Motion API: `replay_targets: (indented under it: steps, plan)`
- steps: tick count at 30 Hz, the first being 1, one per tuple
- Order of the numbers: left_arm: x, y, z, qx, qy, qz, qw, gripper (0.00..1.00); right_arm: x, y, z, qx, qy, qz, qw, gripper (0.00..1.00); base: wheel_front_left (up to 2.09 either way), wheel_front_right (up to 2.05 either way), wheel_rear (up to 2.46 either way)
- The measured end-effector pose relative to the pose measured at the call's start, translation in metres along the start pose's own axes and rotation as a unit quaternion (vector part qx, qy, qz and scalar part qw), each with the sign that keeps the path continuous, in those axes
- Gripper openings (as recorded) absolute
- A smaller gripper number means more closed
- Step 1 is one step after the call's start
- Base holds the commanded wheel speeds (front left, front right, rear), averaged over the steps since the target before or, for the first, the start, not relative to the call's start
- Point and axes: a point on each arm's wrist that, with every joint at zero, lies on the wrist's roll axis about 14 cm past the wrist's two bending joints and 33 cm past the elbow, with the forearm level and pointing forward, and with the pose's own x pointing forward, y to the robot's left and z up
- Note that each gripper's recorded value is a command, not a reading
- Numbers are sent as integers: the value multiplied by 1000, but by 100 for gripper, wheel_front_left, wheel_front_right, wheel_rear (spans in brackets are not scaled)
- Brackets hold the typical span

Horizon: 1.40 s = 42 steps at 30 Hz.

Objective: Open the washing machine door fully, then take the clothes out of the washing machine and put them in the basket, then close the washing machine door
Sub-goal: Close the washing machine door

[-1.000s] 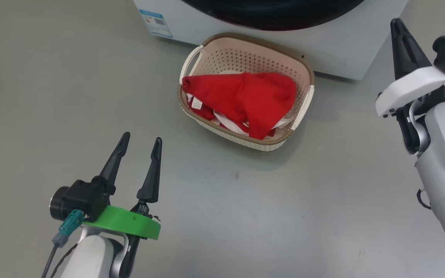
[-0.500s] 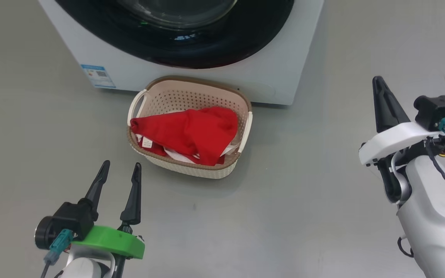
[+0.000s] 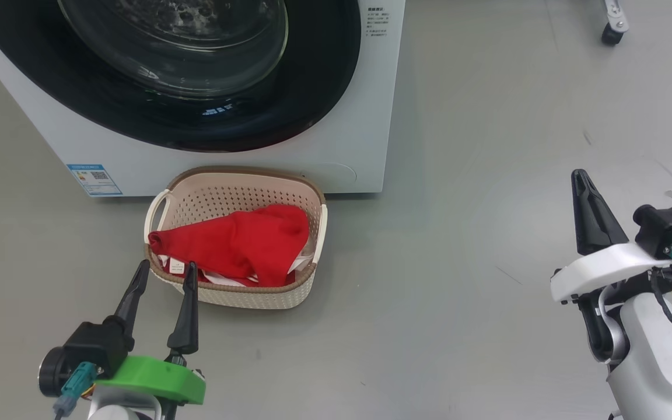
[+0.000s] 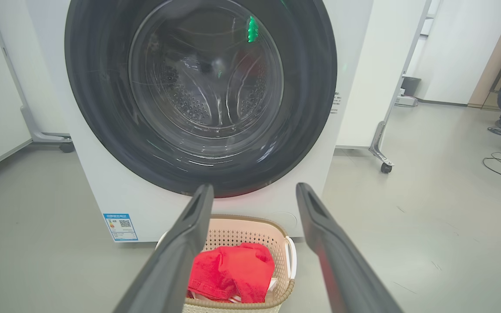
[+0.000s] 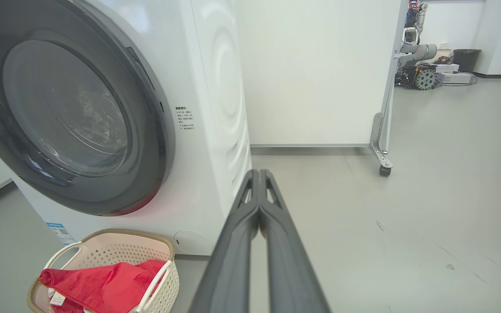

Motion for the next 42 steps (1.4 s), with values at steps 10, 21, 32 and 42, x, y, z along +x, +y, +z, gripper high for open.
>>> replay_targets:
  steps: [10,21,32,42]
  plan:
    - [1,-8,12,8,-18,-14,1000,100,-32,-7,1,-15,-5,-17,1000,78,0,0,0]
    - [4,-9,21,14,-33,-17,999,100,-48,-4,3,-2,-18,-35,999,100,0,0,0]
    - [7,-11,17,26,-26,-20,999,100,-57,-8,3,-7,-20,-44,999,100,0,0,0]
    - [8,-10,3,25,-5,-20,999,100,-61,-8,1,1,-21,-51,998,100,0,0,0]
